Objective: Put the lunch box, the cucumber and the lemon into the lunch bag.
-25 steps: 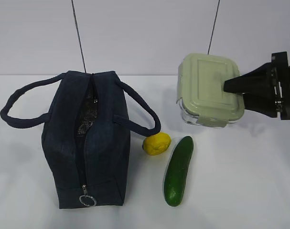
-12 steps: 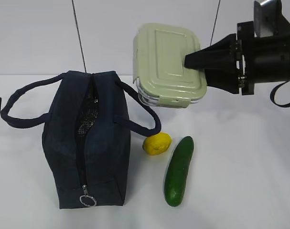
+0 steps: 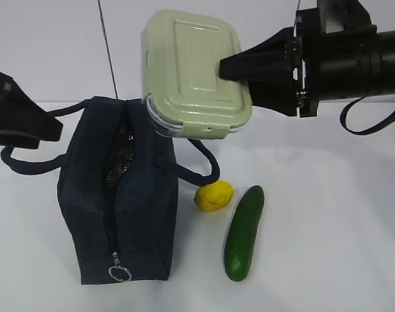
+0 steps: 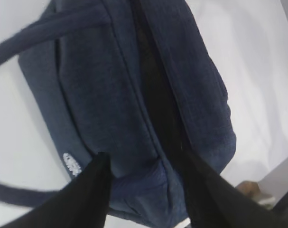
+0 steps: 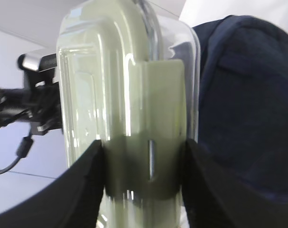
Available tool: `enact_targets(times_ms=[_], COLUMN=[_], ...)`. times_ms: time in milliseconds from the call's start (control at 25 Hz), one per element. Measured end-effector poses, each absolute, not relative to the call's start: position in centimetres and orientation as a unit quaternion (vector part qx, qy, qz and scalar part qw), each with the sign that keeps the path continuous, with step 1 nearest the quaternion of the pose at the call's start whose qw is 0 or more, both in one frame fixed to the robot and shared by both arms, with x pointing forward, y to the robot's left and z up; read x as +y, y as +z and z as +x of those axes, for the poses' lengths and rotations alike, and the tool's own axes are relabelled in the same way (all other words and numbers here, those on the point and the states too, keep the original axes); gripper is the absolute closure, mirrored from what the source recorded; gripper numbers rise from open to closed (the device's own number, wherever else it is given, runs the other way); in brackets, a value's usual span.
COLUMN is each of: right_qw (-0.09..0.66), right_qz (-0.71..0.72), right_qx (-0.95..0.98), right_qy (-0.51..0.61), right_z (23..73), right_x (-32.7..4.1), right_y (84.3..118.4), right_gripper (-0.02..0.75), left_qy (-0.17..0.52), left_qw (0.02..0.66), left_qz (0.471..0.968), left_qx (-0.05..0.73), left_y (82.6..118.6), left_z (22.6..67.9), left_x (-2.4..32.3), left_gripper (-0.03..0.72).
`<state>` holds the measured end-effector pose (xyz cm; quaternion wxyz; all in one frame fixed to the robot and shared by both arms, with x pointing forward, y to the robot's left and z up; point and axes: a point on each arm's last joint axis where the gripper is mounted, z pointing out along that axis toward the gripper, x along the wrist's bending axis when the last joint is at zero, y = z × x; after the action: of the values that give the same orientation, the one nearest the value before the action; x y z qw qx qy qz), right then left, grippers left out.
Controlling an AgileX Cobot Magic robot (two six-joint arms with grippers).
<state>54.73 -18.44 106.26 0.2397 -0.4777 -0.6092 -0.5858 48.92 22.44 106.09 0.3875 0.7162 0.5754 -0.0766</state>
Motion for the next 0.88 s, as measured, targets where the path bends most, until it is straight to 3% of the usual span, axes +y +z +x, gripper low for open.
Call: enact_targets(times_ms=[480, 680, 880], right_qw=[0.272, 0.276, 0.271], right_qz=[-0.462, -0.473, -0.491], right_qx=[-0.624, -0.614, -0.600], right_qy=[-0.569, -0.568, -0.570], right_z=[54.1, 54.4, 55.3], right_x=[-15.5, -14.8, -14.8], right_y=[105.3, 104.8, 104.2], right_gripper=[0.393, 0.393, 0.393], left_qy=[-0.094, -0.093, -0.091], left_qw=[0.358, 0.355, 0.351], left_qz=[0.739, 0.737, 0.742], left_qx=[0.563, 0.567, 0.565], left_y=[102.4, 102.0, 101.9], left_z=[53.0, 53.4, 53.4], left_x=[19.0, 19.0, 19.1], left_gripper=[0.339, 0.470, 0.650])
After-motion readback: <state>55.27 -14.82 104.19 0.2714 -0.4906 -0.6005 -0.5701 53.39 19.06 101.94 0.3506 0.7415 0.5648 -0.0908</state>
